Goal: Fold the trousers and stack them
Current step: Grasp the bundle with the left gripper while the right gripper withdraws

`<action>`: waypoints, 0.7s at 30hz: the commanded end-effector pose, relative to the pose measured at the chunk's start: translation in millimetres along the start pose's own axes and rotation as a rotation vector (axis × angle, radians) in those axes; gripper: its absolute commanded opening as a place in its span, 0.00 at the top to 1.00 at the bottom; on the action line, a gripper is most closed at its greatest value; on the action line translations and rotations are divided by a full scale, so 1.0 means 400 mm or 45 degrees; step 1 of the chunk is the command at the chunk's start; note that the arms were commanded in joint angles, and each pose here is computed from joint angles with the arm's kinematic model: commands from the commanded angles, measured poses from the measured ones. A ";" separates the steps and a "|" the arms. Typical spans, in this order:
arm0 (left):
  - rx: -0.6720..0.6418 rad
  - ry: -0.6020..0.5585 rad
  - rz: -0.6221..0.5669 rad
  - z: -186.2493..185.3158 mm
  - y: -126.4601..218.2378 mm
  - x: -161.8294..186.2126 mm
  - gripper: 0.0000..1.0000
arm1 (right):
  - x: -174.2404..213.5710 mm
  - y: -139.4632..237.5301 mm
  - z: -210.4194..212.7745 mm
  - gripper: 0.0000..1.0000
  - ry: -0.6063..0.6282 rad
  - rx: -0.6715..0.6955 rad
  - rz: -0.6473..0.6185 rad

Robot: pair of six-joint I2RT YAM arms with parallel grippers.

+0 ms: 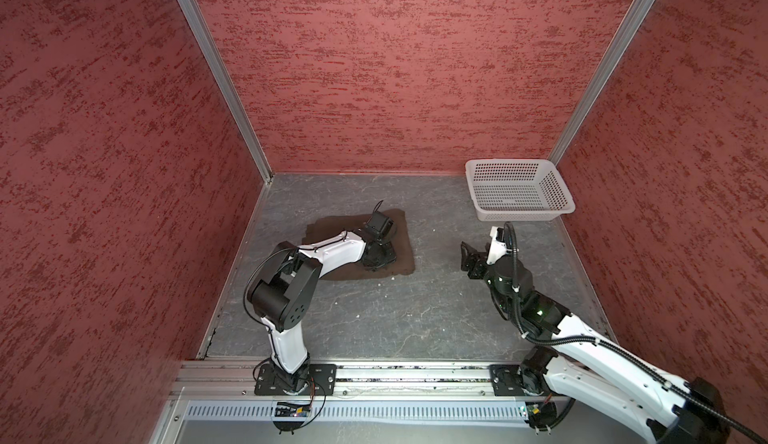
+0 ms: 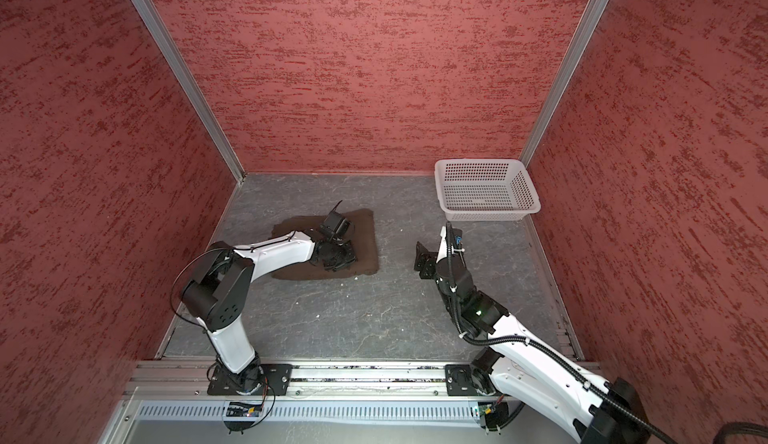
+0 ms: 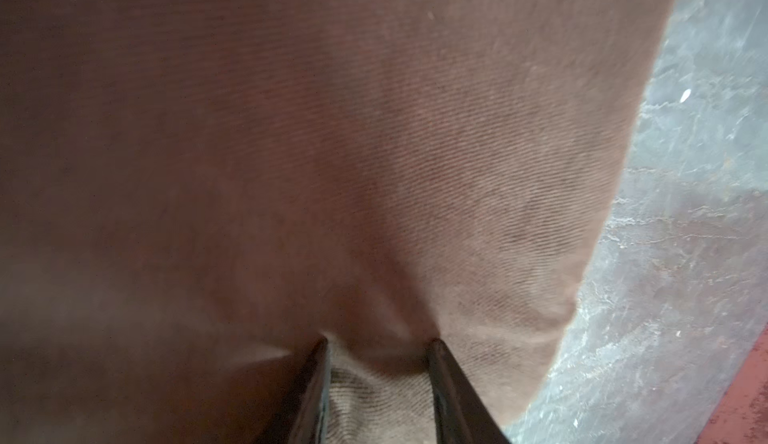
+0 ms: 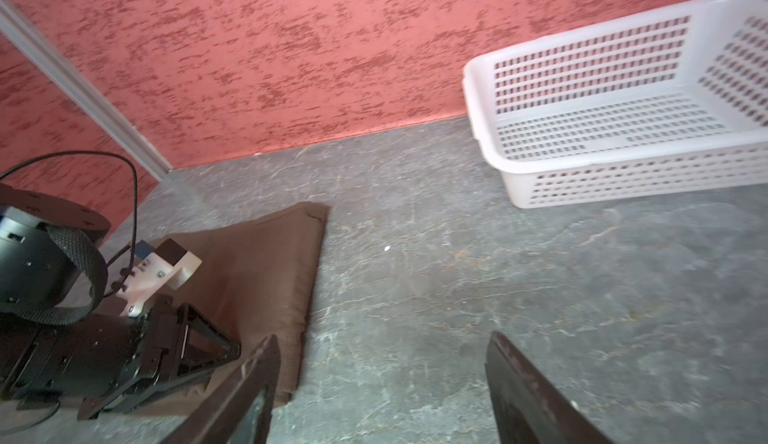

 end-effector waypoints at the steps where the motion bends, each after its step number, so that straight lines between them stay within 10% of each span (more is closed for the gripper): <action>1: 0.016 0.011 0.029 -0.020 -0.038 0.003 0.63 | 0.018 -0.010 -0.030 0.22 0.004 0.102 0.015; 21: 0.107 0.351 -0.182 0.255 0.146 -0.314 0.66 | 0.028 -0.051 -0.037 0.22 -0.046 0.196 0.086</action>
Point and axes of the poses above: each gripper's point midway between its finger pads, its own y axis back along the fingers, its own z axis along the line the jaws close on, x = y × z, the point moved 3 cm from there along y, back along the fingers, and after that the axes turned 7 degrees about y, right-handed, at the moved point
